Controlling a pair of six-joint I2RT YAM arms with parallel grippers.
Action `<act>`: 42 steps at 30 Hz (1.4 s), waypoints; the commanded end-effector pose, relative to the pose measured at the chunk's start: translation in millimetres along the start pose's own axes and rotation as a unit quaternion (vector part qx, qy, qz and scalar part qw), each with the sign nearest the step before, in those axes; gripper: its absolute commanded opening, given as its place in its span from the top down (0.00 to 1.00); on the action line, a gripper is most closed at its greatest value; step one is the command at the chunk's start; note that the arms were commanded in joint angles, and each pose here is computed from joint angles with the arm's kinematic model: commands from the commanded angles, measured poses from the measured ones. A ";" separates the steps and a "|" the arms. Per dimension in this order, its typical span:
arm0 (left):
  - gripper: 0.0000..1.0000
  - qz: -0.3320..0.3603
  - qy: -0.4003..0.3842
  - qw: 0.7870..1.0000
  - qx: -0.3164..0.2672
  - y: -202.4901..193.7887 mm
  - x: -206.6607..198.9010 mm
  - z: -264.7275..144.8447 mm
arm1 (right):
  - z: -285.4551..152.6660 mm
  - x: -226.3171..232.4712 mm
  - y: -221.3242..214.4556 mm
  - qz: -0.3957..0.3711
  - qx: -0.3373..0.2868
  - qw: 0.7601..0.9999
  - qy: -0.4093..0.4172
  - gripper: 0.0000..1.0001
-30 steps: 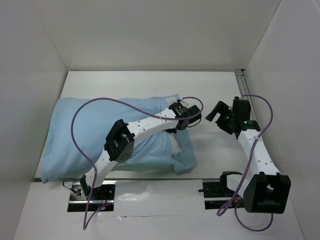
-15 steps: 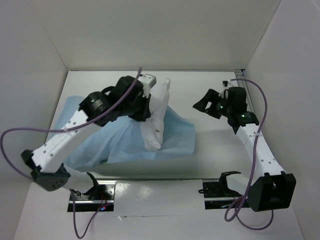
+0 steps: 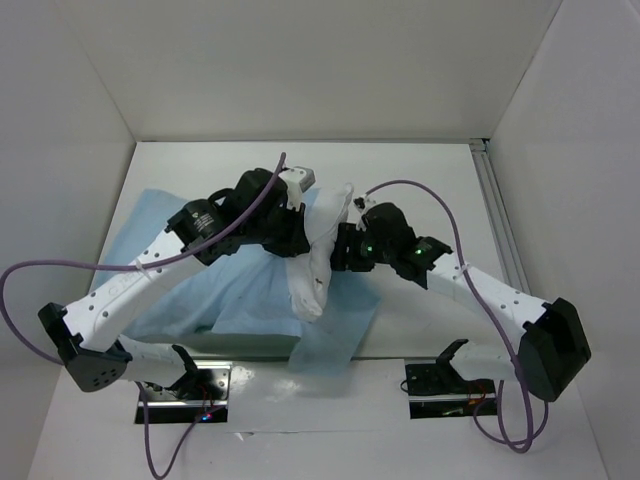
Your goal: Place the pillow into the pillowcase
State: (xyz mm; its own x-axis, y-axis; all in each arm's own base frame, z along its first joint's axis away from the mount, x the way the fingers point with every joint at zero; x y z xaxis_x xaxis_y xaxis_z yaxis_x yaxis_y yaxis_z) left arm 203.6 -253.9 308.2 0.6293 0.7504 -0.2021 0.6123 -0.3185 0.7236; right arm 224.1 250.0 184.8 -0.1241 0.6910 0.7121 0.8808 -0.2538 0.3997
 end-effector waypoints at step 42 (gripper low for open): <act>1.00 -0.077 -0.088 0.988 -0.105 50.6 25.2 9.8 | -15.3 -60.7 68.5 0.048 -0.171 0.975 -0.135 1.00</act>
State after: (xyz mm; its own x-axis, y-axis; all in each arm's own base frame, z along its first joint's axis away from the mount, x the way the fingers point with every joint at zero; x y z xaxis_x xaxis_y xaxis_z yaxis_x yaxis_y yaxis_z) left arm 234.9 -262.7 343.2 0.6655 0.6066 -0.4350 0.6120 -0.1097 0.7832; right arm 289.3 211.1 165.5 0.0679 0.7499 0.6580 0.7248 -0.4903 0.4840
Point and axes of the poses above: each gripper's point midway between its finger pads, its own z axis out along the fingers, its own x axis along the line the jaws close on, y = z × x, the point moved 3 cm from there along -z, back along the fingers, and after that the axes turned 11 degrees about z, right-handed, at the moved point
